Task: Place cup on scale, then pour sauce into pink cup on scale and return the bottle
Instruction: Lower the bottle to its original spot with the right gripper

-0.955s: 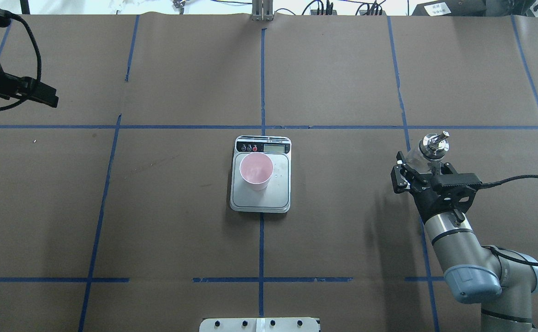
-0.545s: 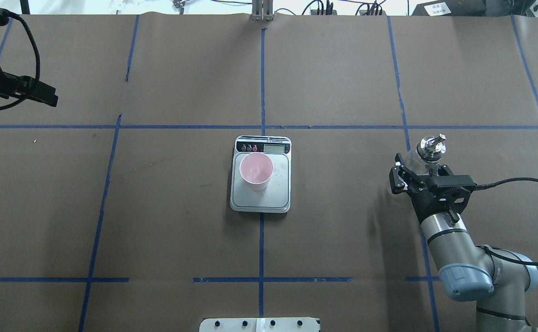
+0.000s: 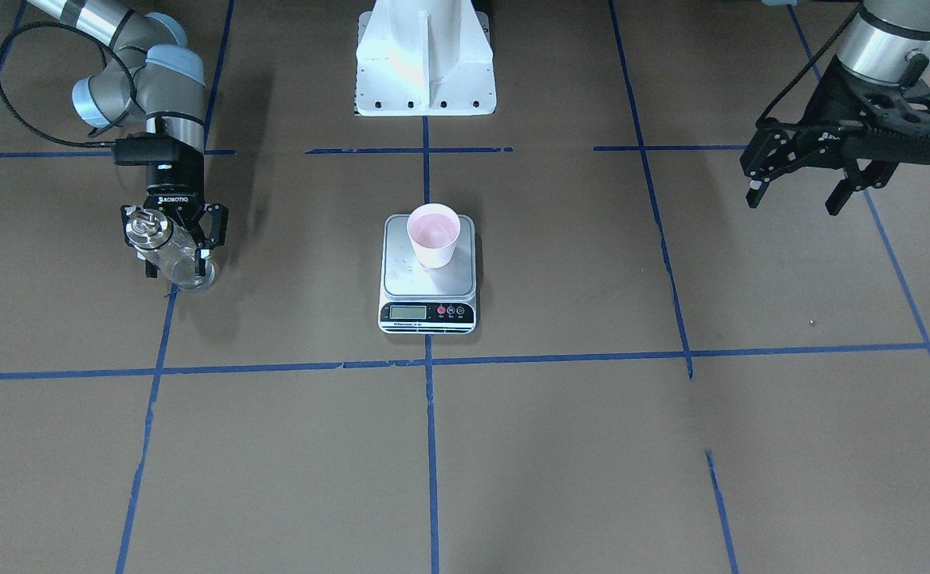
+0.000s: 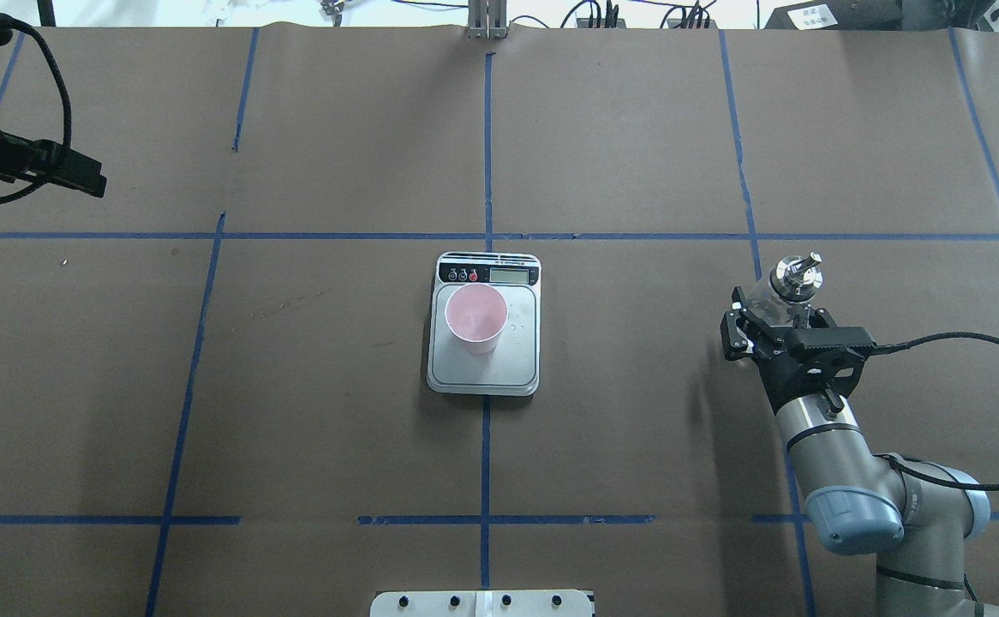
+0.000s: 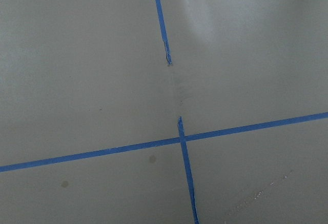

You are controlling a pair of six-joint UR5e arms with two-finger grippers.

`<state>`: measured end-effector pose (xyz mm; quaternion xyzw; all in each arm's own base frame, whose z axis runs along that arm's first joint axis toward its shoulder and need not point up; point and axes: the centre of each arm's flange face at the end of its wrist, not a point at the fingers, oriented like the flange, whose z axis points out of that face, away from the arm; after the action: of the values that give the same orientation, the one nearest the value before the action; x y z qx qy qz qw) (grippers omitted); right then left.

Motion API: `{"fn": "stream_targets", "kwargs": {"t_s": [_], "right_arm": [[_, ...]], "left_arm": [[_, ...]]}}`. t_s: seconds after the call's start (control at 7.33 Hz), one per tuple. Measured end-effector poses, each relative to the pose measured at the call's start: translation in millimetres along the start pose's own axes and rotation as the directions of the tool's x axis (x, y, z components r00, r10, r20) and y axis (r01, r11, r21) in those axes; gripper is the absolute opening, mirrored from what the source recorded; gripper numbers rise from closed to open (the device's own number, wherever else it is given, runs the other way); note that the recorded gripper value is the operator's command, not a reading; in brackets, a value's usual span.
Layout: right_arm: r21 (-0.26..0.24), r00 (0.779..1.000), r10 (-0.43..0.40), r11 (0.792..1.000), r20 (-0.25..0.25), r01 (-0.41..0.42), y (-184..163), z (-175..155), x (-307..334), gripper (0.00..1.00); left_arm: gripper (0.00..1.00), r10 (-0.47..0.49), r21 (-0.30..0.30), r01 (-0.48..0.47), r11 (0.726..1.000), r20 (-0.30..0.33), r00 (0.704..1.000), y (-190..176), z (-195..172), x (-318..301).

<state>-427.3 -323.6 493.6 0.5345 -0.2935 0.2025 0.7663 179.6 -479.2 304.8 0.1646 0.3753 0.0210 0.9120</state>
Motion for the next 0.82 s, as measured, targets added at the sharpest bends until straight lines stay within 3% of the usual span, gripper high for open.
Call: {"fn": "stream_targets", "kwargs": {"t_s": [0.14,0.27,0.82], "right_arm": [[-0.001,1.0,-0.004,1.0,-0.002,0.004,1.8,0.9,1.3,0.0],[-0.001,1.0,-0.006,1.0,-0.004,0.006,2.6,1.6,2.2,0.99],[0.001,1.0,0.004,1.0,0.001,-0.004,1.2,0.8,4.5,1.0]], "left_arm": [[1.0,0.0,0.001,0.0,1.0,0.0,1.0,0.1,-0.4,0.2],[1.0,0.001,0.001,-0.001,1.0,-0.001,1.0,0.1,-0.7,0.3],[1.0,0.001,0.002,-0.001,1.0,-0.002,1.0,0.0,-1.1,0.8]]}}
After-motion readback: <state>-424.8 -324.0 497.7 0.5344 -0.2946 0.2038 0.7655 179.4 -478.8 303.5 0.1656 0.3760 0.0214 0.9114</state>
